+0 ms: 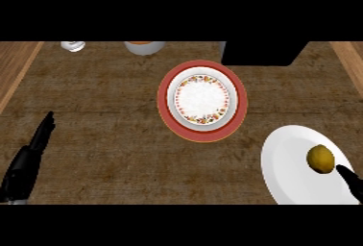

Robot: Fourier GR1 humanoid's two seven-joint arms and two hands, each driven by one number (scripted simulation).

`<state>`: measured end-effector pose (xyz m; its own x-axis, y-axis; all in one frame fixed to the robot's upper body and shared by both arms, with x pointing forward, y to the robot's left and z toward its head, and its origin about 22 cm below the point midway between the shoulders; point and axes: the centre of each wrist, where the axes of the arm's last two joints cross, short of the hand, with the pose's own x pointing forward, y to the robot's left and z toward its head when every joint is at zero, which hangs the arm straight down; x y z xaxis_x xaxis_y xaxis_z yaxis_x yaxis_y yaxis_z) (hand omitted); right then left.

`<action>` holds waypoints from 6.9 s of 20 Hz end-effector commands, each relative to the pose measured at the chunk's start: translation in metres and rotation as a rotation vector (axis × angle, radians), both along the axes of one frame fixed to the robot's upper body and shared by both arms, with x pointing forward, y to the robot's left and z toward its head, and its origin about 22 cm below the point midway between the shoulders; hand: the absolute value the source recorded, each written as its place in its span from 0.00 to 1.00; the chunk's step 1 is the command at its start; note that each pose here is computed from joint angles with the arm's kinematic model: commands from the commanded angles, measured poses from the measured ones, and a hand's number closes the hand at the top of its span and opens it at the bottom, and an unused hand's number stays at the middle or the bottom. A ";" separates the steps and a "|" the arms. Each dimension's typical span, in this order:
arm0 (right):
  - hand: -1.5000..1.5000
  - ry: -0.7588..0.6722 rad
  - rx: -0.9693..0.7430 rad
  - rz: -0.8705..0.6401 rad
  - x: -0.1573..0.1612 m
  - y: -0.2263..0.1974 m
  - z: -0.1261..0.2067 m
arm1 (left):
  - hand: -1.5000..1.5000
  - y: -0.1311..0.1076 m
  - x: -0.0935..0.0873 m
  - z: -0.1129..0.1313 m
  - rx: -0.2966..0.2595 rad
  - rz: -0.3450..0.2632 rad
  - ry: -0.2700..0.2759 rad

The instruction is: Pick the lemon from the plate and place it in the plate

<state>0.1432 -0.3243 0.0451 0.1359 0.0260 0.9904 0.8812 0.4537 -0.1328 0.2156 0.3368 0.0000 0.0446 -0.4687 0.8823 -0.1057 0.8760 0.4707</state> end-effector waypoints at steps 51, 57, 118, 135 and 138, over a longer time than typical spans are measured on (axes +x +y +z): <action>1.00 0.654 0.288 0.563 0.097 -0.063 -0.062 | 0.50 0.009 -0.007 -0.002 0.002 0.009 0.009; 1.00 0.617 0.232 0.543 0.096 -0.062 -0.072 | 0.50 0.011 -0.007 -0.015 0.013 0.009 0.001; 1.00 0.031 -1.028 1.882 0.300 0.203 0.041 | 0.50 -0.004 -0.011 -0.019 0.003 -0.023 0.005; 0.00 -0.064 -0.543 1.703 0.303 0.215 0.026 | 0.50 -0.026 0.010 -0.001 0.009 -0.035 -0.029; 0.00 -0.121 -0.425 1.589 0.315 0.183 0.045 | 0.50 -0.003 0.004 -0.011 -0.001 -0.017 -0.004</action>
<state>0.4477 -0.1237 0.0700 -0.4177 0.3941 0.8187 -0.4540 0.6899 -0.5638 0.2217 0.3296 -0.0054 0.0262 -0.4712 0.8816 -0.0885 0.8774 0.4716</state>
